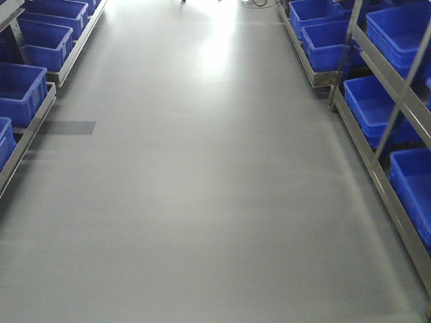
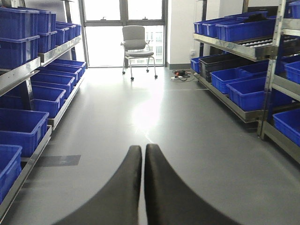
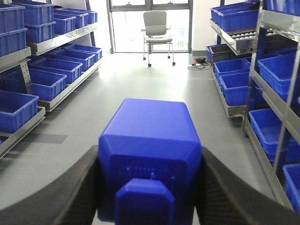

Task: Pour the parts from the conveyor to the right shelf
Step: 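Drive down the aisle between shelves of blue bins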

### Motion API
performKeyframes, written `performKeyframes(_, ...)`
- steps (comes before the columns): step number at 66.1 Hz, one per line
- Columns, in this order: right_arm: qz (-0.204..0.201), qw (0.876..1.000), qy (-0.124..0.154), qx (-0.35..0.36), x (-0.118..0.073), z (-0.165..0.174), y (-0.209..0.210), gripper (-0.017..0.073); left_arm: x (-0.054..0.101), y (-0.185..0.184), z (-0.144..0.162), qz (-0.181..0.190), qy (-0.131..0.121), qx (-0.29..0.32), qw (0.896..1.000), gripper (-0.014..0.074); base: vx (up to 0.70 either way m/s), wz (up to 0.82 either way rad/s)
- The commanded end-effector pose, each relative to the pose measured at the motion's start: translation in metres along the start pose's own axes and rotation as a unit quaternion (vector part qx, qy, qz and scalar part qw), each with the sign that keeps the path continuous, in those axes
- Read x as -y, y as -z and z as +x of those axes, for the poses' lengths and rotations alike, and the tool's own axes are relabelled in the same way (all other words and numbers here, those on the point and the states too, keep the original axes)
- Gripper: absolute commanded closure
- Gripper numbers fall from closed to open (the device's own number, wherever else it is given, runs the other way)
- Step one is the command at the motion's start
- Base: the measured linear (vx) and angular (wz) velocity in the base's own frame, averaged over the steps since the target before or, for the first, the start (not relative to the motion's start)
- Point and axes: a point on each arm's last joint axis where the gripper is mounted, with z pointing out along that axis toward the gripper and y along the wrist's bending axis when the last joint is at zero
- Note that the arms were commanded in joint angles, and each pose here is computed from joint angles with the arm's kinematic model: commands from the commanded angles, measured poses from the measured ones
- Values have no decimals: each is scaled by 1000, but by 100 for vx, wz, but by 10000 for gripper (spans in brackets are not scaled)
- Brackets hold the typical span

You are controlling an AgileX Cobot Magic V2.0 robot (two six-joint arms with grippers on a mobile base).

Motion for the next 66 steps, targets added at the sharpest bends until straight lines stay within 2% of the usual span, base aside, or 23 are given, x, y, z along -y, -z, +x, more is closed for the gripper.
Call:
performKeyframes(1,3,999,5,49,0,-15,3,564,0,2,-14,1,7,55,998,600,70,9)
performKeyframes(66,3,999,5,48,0,-15,3,564,0,2,-14,1,7,55,998,600,65,4)
